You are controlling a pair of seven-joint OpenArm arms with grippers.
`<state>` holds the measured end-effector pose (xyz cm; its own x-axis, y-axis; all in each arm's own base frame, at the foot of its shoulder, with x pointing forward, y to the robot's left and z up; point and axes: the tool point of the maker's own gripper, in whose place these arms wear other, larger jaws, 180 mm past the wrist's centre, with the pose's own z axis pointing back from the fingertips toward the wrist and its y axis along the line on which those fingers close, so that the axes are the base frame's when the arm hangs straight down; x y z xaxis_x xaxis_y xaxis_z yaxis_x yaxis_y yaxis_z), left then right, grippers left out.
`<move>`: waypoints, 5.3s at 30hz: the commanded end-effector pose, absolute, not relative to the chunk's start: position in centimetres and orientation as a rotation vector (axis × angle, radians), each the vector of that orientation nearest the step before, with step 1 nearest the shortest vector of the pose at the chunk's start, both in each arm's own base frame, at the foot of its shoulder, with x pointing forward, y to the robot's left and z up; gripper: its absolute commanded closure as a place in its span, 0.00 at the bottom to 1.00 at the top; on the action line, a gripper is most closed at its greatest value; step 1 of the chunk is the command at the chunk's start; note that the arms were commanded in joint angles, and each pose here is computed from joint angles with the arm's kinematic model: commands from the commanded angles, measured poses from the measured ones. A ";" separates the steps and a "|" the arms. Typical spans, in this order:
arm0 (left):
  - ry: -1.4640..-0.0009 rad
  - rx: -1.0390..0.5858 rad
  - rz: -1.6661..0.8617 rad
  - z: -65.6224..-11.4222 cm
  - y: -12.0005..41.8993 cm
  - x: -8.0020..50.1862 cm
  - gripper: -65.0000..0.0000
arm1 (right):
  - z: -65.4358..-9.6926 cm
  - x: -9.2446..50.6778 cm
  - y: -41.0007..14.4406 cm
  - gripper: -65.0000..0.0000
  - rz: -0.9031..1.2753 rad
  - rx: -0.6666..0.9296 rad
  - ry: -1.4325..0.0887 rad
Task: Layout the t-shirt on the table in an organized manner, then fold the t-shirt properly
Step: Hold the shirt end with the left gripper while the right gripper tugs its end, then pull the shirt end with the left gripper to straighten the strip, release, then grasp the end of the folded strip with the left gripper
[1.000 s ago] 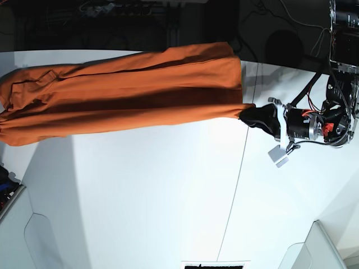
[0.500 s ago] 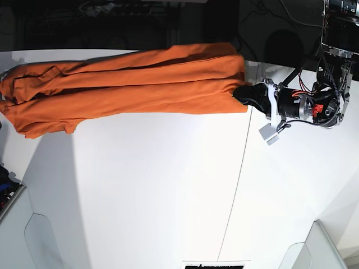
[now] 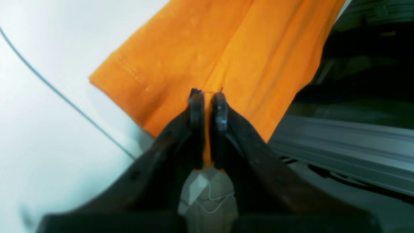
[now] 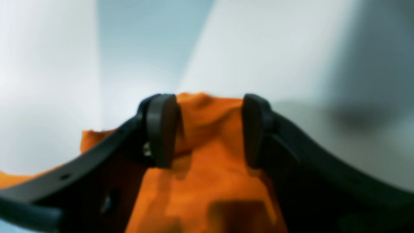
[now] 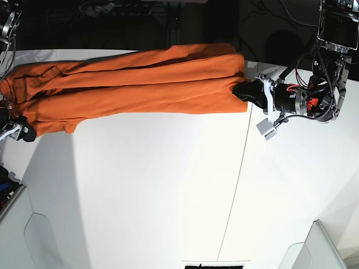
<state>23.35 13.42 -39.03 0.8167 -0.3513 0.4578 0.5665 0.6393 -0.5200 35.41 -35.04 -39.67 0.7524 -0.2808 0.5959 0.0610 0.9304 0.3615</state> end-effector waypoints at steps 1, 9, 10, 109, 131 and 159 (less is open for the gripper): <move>-0.368 -0.697 -0.545 -38.2 13.6 24.2 1.00 | -37.8 36.7 -35.7 0.51 -0.167 0.321 -0.756; -0.346 -0.687 -0.533 -39.1 13.8 23.3 1.00 | -37.7 36.5 -35.2 1.00 -0.127 0.307 -0.717; -0.347 -0.675 -0.531 -39.3 14.0 23.3 1.00 | -37.3 36.4 -35.2 1.00 -0.119 0.306 -0.712; -0.427 -0.717 -0.501 -40.4 10.3 26.9 0.58 | -36.4 27.5 -33.7 1.00 0.001 0.297 -0.645; -0.663 -0.586 -0.519 -32.1 16.6 30.8 0.58 | -36.7 27.2 -33.9 1.00 0.005 0.284 -0.627; -0.401 -0.776 -0.348 -41.2 11.1 27.1 0.40 | -36.6 27.2 -33.9 1.00 0.004 0.285 -0.631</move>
